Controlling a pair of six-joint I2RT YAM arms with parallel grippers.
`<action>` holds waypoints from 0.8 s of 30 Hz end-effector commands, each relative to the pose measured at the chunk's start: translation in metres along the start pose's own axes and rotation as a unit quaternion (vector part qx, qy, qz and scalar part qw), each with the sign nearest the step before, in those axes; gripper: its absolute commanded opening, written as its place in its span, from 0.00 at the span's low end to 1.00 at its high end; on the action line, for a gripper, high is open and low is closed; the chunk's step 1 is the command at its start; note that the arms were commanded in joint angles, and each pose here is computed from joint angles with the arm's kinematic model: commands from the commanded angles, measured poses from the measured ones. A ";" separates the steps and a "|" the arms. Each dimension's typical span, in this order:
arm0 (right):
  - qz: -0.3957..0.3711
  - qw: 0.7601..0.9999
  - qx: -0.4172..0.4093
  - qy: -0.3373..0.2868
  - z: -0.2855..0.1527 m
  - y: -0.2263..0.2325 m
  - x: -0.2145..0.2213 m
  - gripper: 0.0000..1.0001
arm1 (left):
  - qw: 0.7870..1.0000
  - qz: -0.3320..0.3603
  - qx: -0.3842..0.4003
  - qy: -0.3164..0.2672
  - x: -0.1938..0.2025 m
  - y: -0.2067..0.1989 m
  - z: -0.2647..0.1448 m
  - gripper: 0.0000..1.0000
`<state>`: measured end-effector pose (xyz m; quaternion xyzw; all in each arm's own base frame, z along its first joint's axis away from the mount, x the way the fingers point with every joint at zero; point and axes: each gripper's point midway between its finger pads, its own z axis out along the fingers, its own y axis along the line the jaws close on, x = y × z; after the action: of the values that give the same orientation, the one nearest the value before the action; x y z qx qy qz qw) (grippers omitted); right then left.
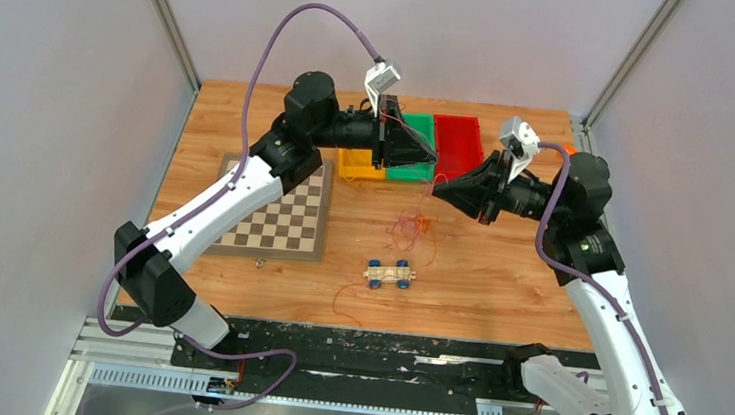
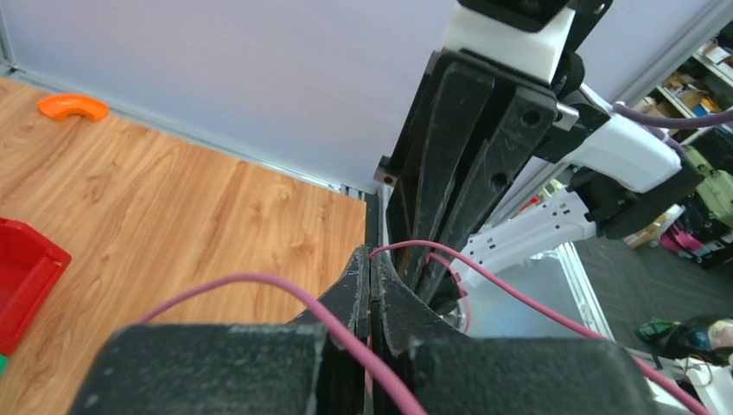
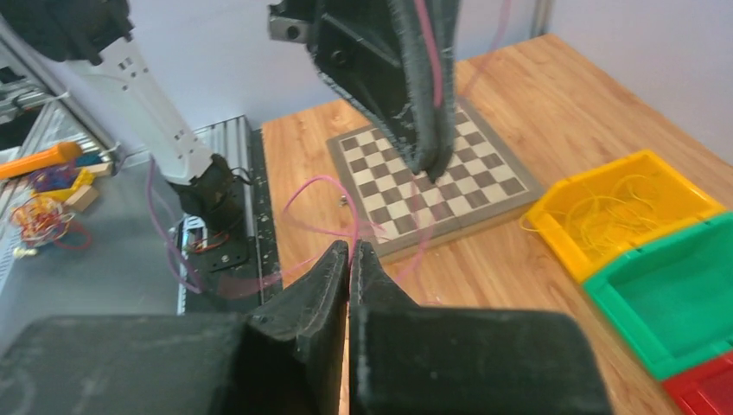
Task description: Untangle the cables
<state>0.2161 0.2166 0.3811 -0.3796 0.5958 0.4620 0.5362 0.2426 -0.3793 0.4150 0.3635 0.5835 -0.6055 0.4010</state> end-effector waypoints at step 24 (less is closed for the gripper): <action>-0.055 0.997 0.010 -0.048 0.038 -0.006 -0.041 0.00 | 0.999 -0.012 0.025 -0.033 -0.022 -0.019 -0.027 0.51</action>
<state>0.2465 0.2537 0.3598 -0.3843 0.6051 0.4475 0.5347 0.2216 -0.3714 0.4499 0.3623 0.5401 -0.6615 0.3734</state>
